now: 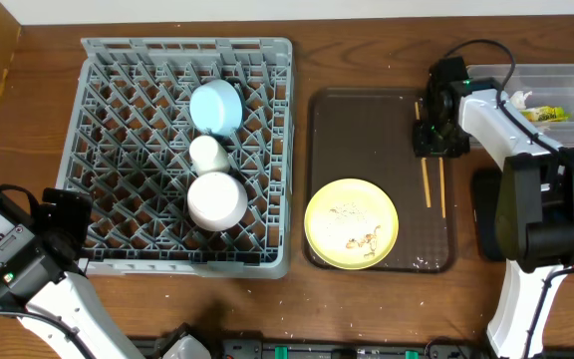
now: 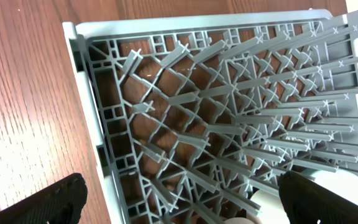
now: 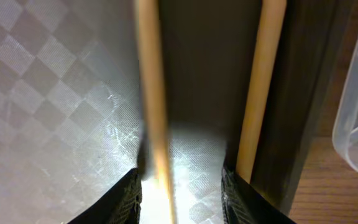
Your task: Sort waste into correct bins and load items into the dishwasher
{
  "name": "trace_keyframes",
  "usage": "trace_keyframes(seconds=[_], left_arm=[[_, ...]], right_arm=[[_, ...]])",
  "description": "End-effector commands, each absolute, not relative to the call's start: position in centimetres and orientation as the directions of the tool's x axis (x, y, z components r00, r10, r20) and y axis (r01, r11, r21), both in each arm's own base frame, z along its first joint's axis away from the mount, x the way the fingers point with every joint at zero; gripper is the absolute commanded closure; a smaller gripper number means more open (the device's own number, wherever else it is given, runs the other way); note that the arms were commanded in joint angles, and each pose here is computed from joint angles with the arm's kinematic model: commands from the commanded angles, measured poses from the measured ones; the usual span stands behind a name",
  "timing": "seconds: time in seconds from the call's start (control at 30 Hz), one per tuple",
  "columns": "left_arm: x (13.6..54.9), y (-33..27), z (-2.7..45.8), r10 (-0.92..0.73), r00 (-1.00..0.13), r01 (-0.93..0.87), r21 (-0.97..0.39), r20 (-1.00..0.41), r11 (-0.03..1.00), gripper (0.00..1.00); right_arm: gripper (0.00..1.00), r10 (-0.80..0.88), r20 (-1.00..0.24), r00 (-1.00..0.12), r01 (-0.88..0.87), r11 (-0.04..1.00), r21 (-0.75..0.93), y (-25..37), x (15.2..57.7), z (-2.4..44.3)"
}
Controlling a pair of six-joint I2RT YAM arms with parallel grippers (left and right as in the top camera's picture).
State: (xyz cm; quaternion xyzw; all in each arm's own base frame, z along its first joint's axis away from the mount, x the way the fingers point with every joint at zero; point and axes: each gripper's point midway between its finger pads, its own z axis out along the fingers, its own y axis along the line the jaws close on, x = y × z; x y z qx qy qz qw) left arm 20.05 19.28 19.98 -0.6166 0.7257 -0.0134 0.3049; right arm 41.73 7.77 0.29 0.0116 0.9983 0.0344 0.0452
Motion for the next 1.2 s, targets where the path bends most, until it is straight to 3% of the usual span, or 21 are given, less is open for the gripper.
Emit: trace_keyframes(seconds=[0.0, 0.13, 0.27, 0.43, 0.63, 0.87, 1.17], left_arm=[[20.1, 19.7, 20.9, -0.896, -0.040, -0.883, -0.404, -0.443, 0.239, 0.00], [20.1, 19.7, 20.9, -0.896, -0.040, -0.883, -0.404, -0.443, 0.239, 0.00], [20.1, 19.6, 20.9, -0.896, -0.040, -0.883, -0.404, -0.443, 0.239, 0.00], [20.1, 19.6, 20.9, -0.896, -0.040, -0.883, -0.403, -0.442, 0.239, 0.00], [20.1, 19.7, 20.9, -0.896, -0.040, -0.883, -0.404, -0.443, 0.239, 0.00], [20.1, 19.7, 20.9, -0.896, -0.040, -0.883, -0.404, -0.443, 0.239, 0.01], [20.1, 19.6, 20.9, -0.896, -0.040, -0.883, -0.403, -0.442, 0.239, 0.00]], right_arm=[[0.60, 0.005, -0.063, -0.998, 0.001, 0.998, 0.066, 7.9, 41.2, -0.7], [0.70, 0.007, -0.046, -0.999, 0.004, 0.998, 0.064, 8.0, 40.9, -1.4], [0.98, 0.020, -0.023, -1.000, 0.018, 0.998, 0.061, 8.8, 40.5, -2.4], [0.99, 0.038, -0.037, -0.999, 0.034, 0.995, 0.094, 10.7, 40.8, -1.3], [0.99, 0.022, -0.147, -0.989, -0.007, 0.981, 0.193, 13.9, 43.9, 6.0], [0.99, 0.067, -0.242, -0.968, -0.089, 0.810, 0.580, 23.8, 46.7, 13.8], [0.99, 0.088, -0.318, -0.944, -0.170, 0.698, 0.695, 35.4, 45.5, 16.6]])
